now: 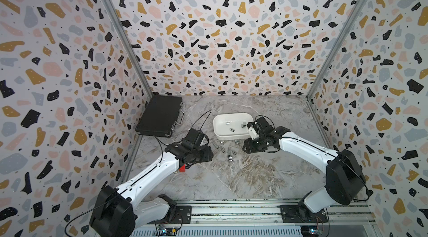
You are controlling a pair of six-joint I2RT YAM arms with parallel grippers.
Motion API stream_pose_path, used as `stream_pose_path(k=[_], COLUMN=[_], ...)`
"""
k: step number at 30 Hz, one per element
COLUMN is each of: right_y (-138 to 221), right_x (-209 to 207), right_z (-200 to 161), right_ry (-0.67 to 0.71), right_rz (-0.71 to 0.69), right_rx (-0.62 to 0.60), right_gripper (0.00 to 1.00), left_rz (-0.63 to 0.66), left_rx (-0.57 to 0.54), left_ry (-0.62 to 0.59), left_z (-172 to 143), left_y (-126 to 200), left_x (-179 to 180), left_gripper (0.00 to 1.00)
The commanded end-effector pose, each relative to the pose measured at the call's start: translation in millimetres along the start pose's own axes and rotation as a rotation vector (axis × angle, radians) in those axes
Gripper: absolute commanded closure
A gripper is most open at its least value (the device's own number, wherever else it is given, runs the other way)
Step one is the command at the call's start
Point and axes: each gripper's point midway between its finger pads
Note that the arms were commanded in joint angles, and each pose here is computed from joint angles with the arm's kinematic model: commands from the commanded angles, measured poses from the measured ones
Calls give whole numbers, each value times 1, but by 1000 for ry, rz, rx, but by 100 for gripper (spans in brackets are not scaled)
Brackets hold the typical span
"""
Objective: Put the socket on the desktop into the storage box
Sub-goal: Pick up the socket head at the center of the board.
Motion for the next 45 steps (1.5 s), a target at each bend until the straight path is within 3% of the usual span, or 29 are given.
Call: stream_pose_path(k=[1, 21, 45], right_y=[3, -43, -89], right_x=[5, 18, 11], right_z=[9, 13, 10], right_ry=[23, 99, 140], right_rz=[-11, -46, -137], right_rx=[1, 142, 279], right_gripper=[49, 52, 60], left_rz=[-60, -93, -88], left_rx=[-11, 9, 9], left_ry=[27, 102, 129], left_z=[-1, -22, -24], left_y=[2, -1, -5], left_x=[-6, 10, 18], left_gripper=[42, 42, 43])
Point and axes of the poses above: each gripper's point midway between its finger pads, its own y axis back along the fingers, its own x axis along the line the jaws close on, z = x × y, and after that the axes turned 10 degrees about y, right-handed
